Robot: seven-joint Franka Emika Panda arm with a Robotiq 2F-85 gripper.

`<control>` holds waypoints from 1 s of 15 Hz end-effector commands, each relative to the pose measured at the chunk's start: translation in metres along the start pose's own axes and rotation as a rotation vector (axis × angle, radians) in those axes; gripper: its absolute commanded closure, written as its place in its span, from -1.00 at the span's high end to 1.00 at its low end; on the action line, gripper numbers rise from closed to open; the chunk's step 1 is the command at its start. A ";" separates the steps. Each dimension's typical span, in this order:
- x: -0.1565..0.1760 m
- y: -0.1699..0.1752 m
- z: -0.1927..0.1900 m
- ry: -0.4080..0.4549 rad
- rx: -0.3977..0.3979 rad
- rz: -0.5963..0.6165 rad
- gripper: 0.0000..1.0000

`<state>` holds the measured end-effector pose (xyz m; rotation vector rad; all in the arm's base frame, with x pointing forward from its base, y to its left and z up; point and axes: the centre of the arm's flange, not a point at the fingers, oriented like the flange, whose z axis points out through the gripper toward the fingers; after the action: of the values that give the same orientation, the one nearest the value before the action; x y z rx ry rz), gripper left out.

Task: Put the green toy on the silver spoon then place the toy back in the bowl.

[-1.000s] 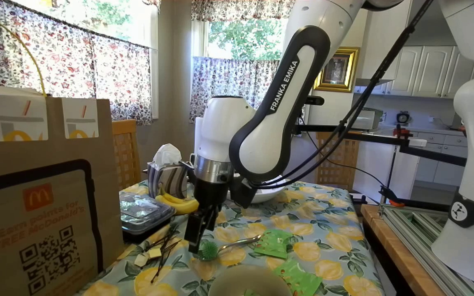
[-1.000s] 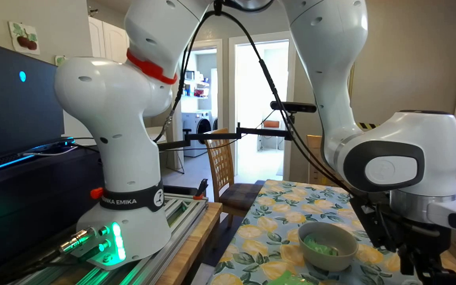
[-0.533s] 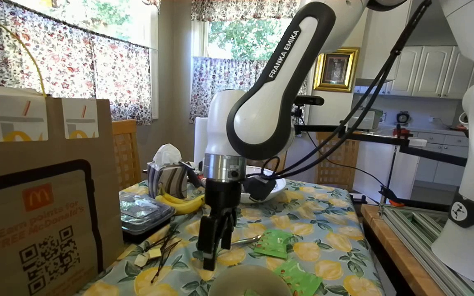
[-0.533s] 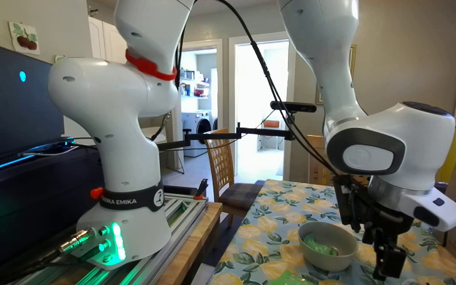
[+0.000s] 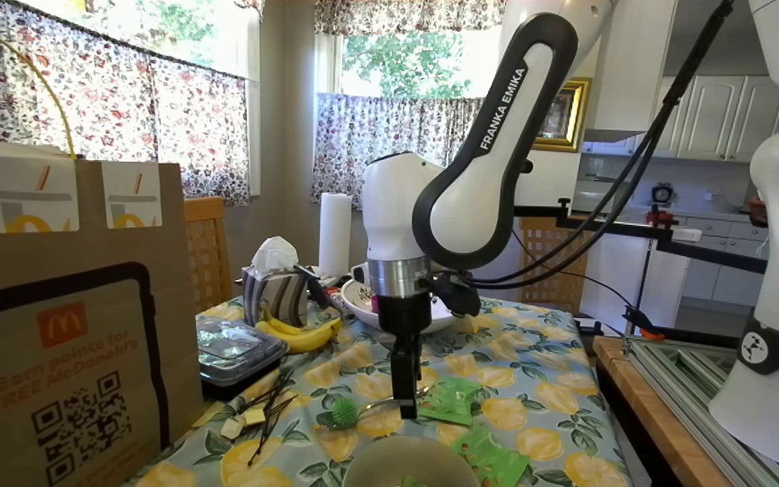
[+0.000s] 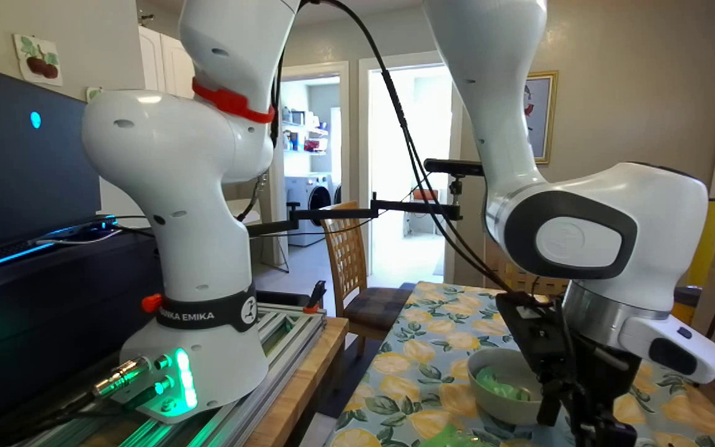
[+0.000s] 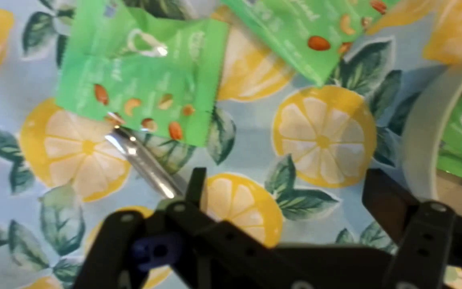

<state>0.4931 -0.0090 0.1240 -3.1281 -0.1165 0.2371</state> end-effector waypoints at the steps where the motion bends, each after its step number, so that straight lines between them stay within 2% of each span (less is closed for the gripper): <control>1: -0.013 0.003 -0.012 0.009 -0.115 -0.066 1.00; 2: -0.011 0.006 -0.012 0.016 -0.133 -0.093 1.00; 5: -0.008 0.010 -0.009 0.074 -0.106 -0.199 1.00; 6: 0.000 0.007 -0.009 0.041 -0.114 -0.135 1.00; 9: 0.001 0.007 -0.009 0.046 -0.114 -0.138 1.00; 15: 0.014 0.011 0.007 0.049 -0.149 -0.379 1.00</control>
<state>0.4970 -0.0106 0.1285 -3.1937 -0.5612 0.1700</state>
